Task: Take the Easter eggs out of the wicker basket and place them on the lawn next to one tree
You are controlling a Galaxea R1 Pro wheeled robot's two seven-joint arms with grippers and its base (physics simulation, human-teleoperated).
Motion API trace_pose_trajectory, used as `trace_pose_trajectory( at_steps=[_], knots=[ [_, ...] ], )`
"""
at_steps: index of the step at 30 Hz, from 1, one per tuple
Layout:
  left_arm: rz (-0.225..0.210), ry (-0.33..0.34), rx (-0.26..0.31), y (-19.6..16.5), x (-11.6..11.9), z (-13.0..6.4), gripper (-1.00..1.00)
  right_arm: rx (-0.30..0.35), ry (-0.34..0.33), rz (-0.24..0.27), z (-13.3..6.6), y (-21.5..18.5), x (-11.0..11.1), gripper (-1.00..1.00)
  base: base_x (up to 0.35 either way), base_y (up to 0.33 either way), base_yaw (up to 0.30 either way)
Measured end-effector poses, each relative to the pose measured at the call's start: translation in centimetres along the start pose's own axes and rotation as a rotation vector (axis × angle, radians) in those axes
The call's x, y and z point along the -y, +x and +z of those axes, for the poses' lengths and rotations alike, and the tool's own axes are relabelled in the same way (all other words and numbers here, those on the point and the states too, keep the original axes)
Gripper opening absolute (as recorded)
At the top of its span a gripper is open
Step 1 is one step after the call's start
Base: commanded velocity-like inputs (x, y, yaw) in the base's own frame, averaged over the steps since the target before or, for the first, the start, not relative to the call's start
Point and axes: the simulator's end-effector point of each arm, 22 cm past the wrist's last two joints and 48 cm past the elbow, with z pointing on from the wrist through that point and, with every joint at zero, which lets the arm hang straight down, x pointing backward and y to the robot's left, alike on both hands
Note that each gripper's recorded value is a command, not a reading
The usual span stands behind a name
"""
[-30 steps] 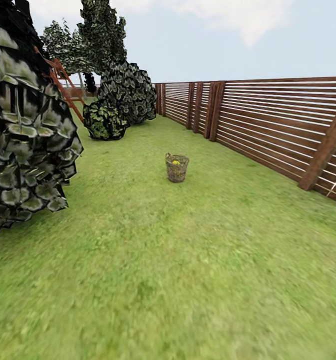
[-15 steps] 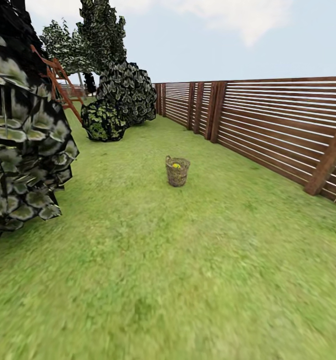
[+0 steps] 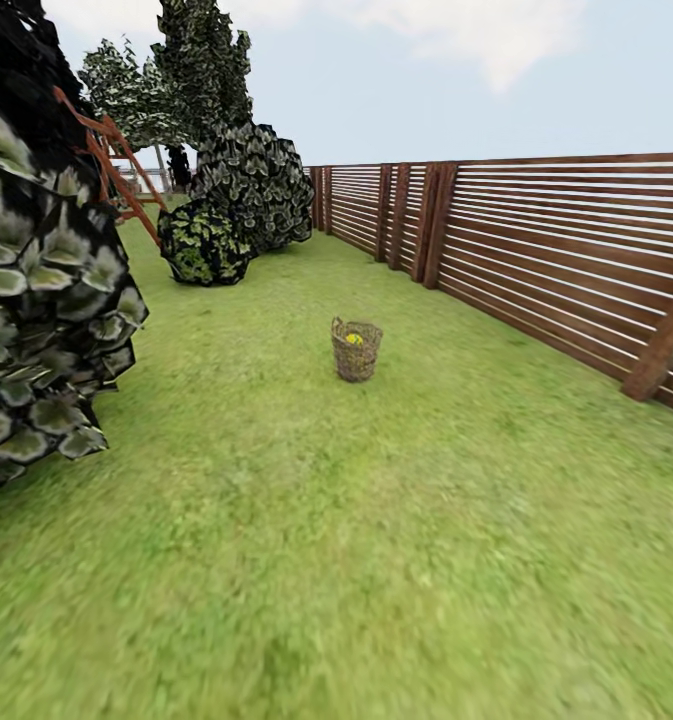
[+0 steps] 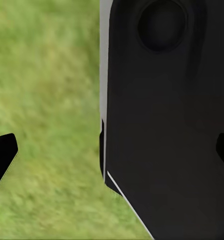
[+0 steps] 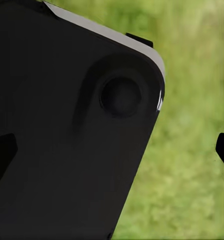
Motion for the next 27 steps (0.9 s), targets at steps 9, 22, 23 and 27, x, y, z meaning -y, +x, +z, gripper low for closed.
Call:
trace_pose_trajectory(
  at_steps=[9,22,23,27],
  knots=[
    [-0.001,0.0,0.0,-0.01,-0.01,0.0,1.0,0.0,0.0,-0.001,0.0,0.01,-0.01,1.0,0.324,0.0,0.0],
    [-0.001,0.0,0.0,-0.01,-0.01,0.0,1.0,0.0,0.0,-0.002,0.0,0.01,-0.01,1.0,0.324,0.022,0.0],
    [-0.001,0.0,0.0,-0.01,-0.02,0.0,1.0,0.0,0.0,-0.002,0.0,0.01,-0.01,1.0,0.324,0.071,0.0],
    [-0.001,0.0,0.0,0.0,-0.01,0.0,1.0,0.0,0.0,-0.002,0.0,0.01,-0.01,1.0,0.324,0.075,0.0]
  ],
)
